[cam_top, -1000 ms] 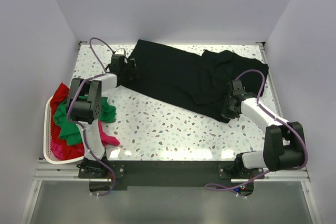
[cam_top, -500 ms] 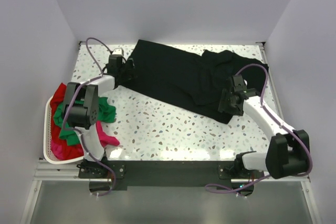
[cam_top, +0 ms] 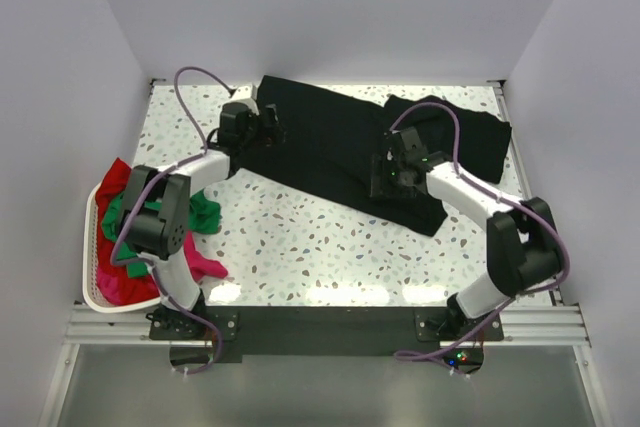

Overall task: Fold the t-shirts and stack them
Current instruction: Fold the tshirt

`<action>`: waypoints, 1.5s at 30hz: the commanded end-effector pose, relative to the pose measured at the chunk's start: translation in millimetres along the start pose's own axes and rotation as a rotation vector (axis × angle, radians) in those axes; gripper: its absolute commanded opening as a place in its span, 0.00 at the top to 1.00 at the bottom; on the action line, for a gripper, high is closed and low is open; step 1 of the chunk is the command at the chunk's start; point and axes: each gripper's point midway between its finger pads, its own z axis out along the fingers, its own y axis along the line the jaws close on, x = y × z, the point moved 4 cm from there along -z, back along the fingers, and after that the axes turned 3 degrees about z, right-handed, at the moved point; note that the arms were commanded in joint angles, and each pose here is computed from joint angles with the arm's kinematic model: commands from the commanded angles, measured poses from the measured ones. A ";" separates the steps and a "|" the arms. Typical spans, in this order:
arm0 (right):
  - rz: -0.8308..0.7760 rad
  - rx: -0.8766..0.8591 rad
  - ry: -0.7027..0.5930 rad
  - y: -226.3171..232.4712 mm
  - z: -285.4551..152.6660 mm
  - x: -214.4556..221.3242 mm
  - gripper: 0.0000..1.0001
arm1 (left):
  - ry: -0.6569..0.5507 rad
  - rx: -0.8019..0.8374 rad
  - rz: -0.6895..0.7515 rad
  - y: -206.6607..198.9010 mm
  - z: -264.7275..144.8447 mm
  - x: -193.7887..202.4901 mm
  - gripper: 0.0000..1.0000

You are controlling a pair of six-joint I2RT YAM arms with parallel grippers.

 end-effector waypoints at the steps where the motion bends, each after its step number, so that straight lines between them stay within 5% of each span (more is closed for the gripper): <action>1: -0.030 -0.087 -0.035 21.1 11.2 -18.7 0.34 | -0.014 0.090 -0.037 -11.8 13.4 4.8 0.00; 12: -0.031 -0.014 0.007 16.1 38.7 -17.2 0.38 | 0.017 0.043 -0.015 -2.2 20.5 14.7 0.00; 23: -0.050 0.043 0.013 12.1 44.3 -24.0 0.83 | 0.052 0.007 0.002 6.8 25.6 26.6 0.00; 41: -0.184 0.163 0.054 21.1 69.3 -79.0 0.81 | 0.083 -0.027 0.018 17.6 28.8 34.0 0.00; 45: -0.181 0.169 0.049 18.7 59.9 -70.8 0.70 | 0.081 -0.034 0.021 19.1 25.4 33.2 0.00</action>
